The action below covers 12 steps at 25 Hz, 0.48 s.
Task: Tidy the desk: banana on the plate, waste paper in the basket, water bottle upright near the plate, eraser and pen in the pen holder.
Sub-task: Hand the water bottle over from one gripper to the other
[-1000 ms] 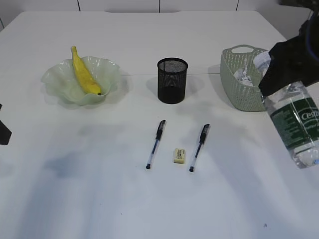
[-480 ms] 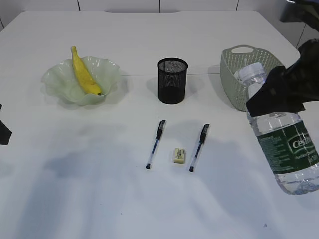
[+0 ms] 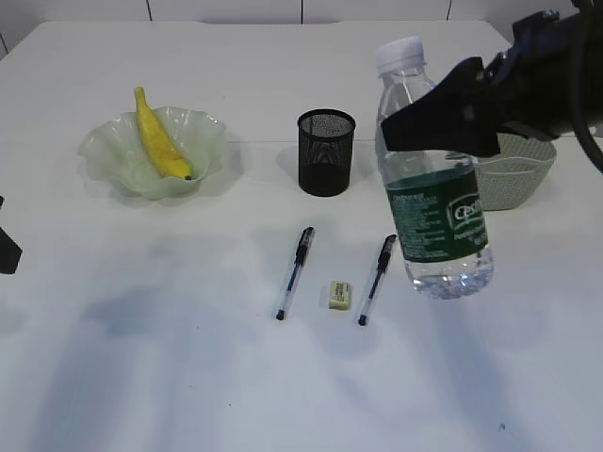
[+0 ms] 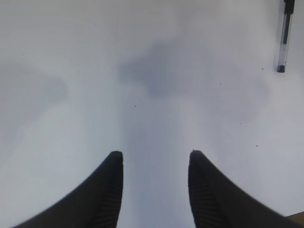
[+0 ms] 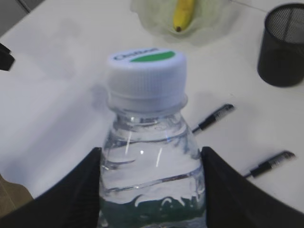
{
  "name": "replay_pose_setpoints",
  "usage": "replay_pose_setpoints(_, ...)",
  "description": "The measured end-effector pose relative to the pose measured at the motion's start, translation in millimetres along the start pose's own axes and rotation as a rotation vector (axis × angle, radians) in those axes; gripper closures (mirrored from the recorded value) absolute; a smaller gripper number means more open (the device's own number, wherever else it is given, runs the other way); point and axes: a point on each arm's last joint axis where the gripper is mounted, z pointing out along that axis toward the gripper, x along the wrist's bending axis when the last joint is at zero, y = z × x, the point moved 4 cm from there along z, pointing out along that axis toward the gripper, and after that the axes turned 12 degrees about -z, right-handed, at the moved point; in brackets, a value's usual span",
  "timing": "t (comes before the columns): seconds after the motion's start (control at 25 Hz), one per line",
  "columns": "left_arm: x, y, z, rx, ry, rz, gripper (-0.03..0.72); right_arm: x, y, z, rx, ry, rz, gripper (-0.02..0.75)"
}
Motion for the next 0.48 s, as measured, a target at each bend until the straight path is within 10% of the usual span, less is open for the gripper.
replay_pose_setpoints(0.48, -0.5, 2.7, 0.0, -0.021, -0.004, 0.002, 0.379, 2.3, 28.2, 22.0, -0.29, 0.134, -0.131, 0.307)
